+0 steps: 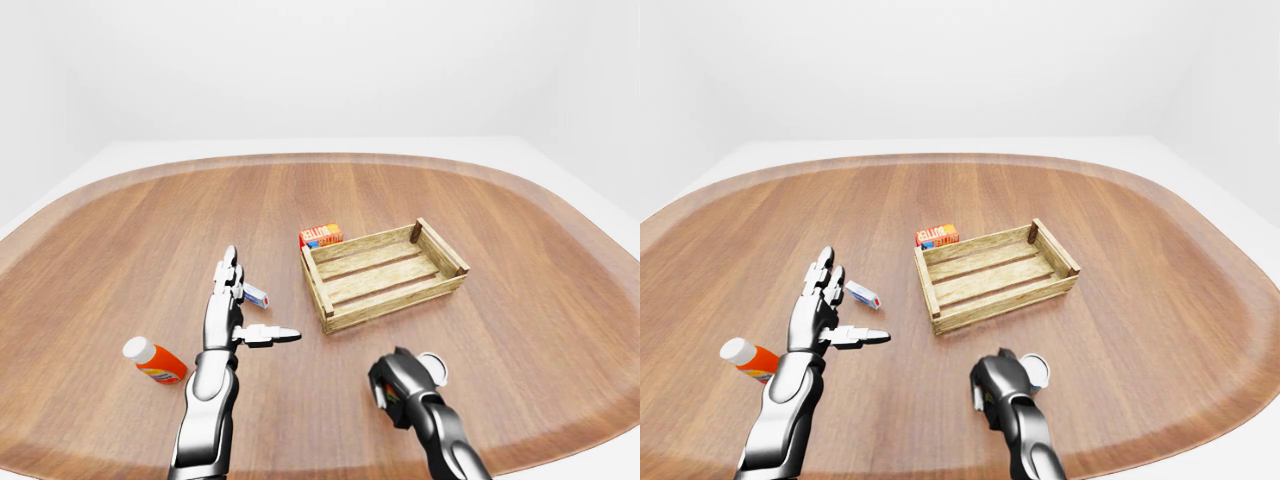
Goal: Pick up the tomato sauce, and put it in the wooden tray.
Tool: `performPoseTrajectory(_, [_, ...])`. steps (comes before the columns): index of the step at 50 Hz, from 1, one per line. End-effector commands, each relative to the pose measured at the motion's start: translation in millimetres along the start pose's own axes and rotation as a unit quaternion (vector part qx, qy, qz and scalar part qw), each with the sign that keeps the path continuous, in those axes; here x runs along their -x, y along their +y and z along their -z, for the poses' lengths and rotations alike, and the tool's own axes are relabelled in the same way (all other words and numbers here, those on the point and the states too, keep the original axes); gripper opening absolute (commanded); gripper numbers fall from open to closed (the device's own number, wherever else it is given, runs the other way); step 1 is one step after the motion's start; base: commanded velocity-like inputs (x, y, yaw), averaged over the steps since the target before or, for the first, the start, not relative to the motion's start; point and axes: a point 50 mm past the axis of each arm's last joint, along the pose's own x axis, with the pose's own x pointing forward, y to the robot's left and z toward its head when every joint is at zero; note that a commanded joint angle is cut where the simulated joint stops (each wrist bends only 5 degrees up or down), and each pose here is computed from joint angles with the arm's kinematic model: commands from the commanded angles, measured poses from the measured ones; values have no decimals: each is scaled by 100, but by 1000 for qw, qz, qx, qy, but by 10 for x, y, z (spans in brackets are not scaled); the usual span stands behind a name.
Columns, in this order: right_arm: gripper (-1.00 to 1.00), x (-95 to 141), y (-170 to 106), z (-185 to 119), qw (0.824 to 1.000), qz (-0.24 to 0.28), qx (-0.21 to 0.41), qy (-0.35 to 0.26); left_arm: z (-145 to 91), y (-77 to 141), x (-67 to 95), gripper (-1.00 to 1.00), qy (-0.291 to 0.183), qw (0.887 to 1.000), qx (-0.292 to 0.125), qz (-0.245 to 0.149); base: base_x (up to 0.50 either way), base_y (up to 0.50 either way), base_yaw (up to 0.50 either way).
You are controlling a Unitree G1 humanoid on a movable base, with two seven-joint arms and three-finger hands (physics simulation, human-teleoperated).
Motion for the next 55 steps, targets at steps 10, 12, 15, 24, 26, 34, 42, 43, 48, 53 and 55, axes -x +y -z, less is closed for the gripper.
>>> performPoseTrajectory(10, [-100, 89, -250, -166, 997, 71, 6, -34, -2, 2, 3, 100, 0, 1000, 0, 0, 0, 0, 0])
performPoseTrajectory(12, [-100, 100, -289, -176, 996, 81, 7, -37, -1, 1, 4, 100, -1, 1000, 0, 0, 0, 0, 0])
performPoseTrajectory(15, [-100, 115, -362, -197, 994, 101, 8, -40, 1, 1, 2, 100, 0, 1000, 0, 0, 0, 0, 0])
performPoseTrajectory(24, [-100, 201, -606, -263, 984, 169, 0, -55, -2, 2, 3, 100, 0, 1000, 0, 0, 0, 0, 0])
performPoseTrajectory(26, [-100, 215, -649, -278, 981, 182, 2, -60, -3, 3, 4, 100, 0, 1000, 0, 0, 0, 0, 0])
performPoseTrajectory(34, [-100, 381, -942, -371, 960, 263, -16, -91, -3, 4, 4, 100, 0, 1000, 0, 0, 0, 0, 0])
performPoseTrajectory(42, [-100, 530, -1141, -423, 940, 325, -19, -108, -6, 6, 4, 100, -1, 1000, 1, 0, 0, 0, 0])
performPoseTrajectory(43, [-100, 539, -1154, -424, 938, 328, -20, -108, -6, 5, 4, 100, -1, 1000, 0, 0, 0, 0, 0])
performPoseTrajectory(48, [-100, 640, -1272, -458, 921, 370, -22, -118, -10, 9, 4, 100, -1, 1000, 1, 0, 0, 0, 0])
performPoseTrajectory(53, [-100, 728, -1357, -466, 911, 391, -32, -124, -7, 5, 3, 100, -1, 1000, 1, 1, 0, 0, 0])
performPoseTrajectory(55, [-100, 749, -1382, -466, 906, 403, -30, -123, -3, 4, 2, 100, 0, 1000, 1, 1, 0, 0, 0])
